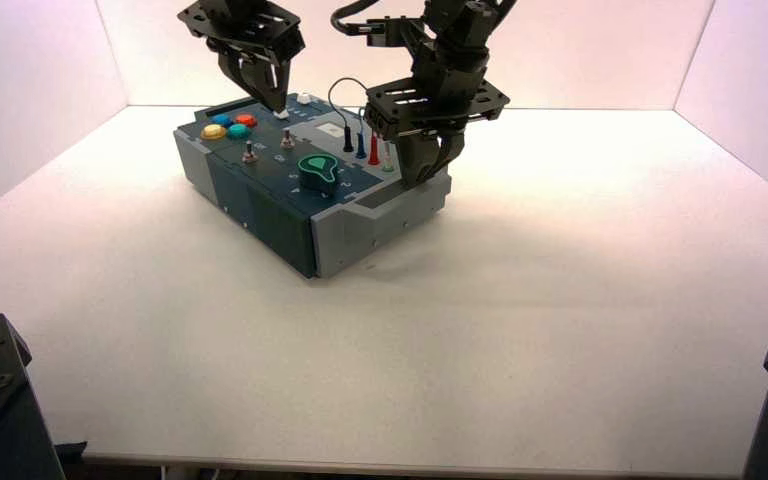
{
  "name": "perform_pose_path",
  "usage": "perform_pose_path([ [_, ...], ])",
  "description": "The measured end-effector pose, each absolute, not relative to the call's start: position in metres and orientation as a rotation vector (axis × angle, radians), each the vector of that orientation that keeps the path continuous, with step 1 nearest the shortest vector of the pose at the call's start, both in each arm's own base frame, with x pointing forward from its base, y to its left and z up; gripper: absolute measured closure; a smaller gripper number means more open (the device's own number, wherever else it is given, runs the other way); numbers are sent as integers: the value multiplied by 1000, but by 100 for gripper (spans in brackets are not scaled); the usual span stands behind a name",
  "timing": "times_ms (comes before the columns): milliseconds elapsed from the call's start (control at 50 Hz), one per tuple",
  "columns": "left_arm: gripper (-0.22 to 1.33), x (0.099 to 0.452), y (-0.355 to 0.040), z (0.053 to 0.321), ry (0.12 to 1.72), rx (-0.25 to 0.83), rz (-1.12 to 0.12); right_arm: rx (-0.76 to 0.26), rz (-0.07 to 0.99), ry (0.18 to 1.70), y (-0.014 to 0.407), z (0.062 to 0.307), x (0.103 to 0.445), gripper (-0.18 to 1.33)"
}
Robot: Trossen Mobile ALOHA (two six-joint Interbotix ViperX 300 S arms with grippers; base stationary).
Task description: Flip the top switch off with the left gripper.
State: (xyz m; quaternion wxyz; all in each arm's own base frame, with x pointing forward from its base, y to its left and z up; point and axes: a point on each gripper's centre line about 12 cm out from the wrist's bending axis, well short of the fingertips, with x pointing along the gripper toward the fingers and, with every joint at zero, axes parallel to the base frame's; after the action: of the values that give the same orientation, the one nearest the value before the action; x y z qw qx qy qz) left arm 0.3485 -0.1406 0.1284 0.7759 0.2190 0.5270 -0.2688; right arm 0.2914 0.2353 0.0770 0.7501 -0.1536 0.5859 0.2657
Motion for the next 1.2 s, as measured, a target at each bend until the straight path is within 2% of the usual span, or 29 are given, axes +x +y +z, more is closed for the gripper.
perform_pose_path([
  [400, 87, 339, -154, 125, 1168, 513, -631, -337, 579, 1288, 236, 75, 292, 128],
  [520, 95, 339, -155, 111, 1208, 517, -635, -337, 580, 1285, 236, 76, 292, 127],
  [720, 95, 343, -156, 95, 1245, 522, -639, -329, 578, 1287, 236, 76, 292, 128],
  [1200, 95, 349, -158, 98, 1223, 518, -634, -323, 575, 1293, 235, 75, 291, 127],
])
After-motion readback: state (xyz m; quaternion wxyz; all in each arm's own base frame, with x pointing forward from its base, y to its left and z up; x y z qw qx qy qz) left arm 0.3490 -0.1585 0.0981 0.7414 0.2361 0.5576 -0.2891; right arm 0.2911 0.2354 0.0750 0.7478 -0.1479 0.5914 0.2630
